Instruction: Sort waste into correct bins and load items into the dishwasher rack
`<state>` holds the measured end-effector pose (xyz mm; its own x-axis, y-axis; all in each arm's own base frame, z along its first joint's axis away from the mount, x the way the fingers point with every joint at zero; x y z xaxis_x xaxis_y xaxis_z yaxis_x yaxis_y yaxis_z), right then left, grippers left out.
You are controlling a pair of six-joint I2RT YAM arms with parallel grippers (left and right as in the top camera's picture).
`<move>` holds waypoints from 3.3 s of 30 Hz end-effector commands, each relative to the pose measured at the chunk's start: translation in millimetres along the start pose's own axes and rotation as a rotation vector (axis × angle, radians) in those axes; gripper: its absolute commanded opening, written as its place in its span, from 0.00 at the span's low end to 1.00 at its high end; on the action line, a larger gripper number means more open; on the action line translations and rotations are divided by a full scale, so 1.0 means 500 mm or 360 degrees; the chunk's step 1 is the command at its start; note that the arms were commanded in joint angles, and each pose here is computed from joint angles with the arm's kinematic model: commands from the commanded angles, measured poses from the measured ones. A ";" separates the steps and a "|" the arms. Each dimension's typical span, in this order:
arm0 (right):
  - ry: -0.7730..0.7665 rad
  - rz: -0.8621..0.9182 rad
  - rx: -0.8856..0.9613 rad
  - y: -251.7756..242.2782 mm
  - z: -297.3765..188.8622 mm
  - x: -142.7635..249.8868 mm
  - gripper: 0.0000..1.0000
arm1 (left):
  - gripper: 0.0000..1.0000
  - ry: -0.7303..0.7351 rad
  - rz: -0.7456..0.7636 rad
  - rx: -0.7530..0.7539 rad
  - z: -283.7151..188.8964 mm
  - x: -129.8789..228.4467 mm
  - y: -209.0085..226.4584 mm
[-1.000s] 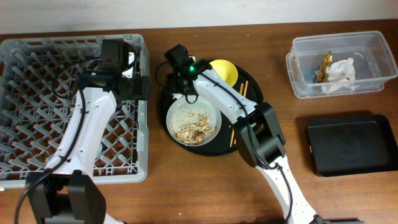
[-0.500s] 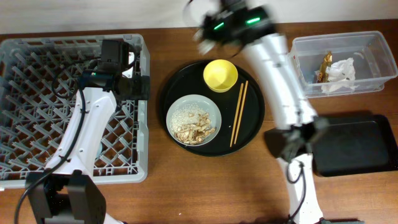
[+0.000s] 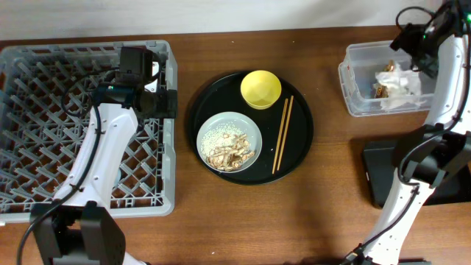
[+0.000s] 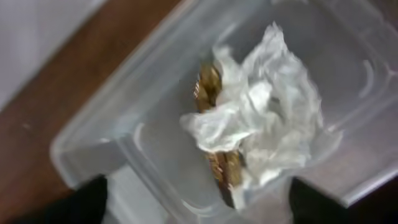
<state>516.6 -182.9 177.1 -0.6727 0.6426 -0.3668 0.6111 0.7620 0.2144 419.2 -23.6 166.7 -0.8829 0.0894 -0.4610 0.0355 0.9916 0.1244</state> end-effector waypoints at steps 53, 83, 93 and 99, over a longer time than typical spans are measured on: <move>0.0243 -0.0771 -0.0443 0.257 -0.370 0.479 0.98 | 0.99 -0.0018 -0.0024 0.0002 -0.009 -0.002 0.004; 0.0109 -0.0246 -0.0086 0.109 -0.247 0.295 0.98 | 0.99 -0.0059 0.0359 0.0667 -0.053 0.034 -0.386; 0.0070 -0.0084 -0.0023 0.034 -0.245 0.246 0.98 | 0.99 -0.0444 0.1031 0.0517 -0.014 -0.042 -0.523; 0.0070 -0.0084 -0.0023 0.034 -0.245 0.246 0.98 | 0.99 -0.0124 0.1080 0.0543 0.007 -0.085 -0.548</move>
<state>393.1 -79.0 245.1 -0.7304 0.5959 -0.3339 0.5590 0.8023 0.2092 424.3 -283.9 148.6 -0.6107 0.6842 -0.3986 0.7031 0.7001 0.1246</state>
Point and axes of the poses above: each gripper's point midway between its finger pads, its own z axis out along the fingers, its own y axis along the line the jaws close on, x = y × z, the point moved 1 cm from there along -z, back along the fingers, and after that the axes turned 1 degree about z, right-handed, at the moved point
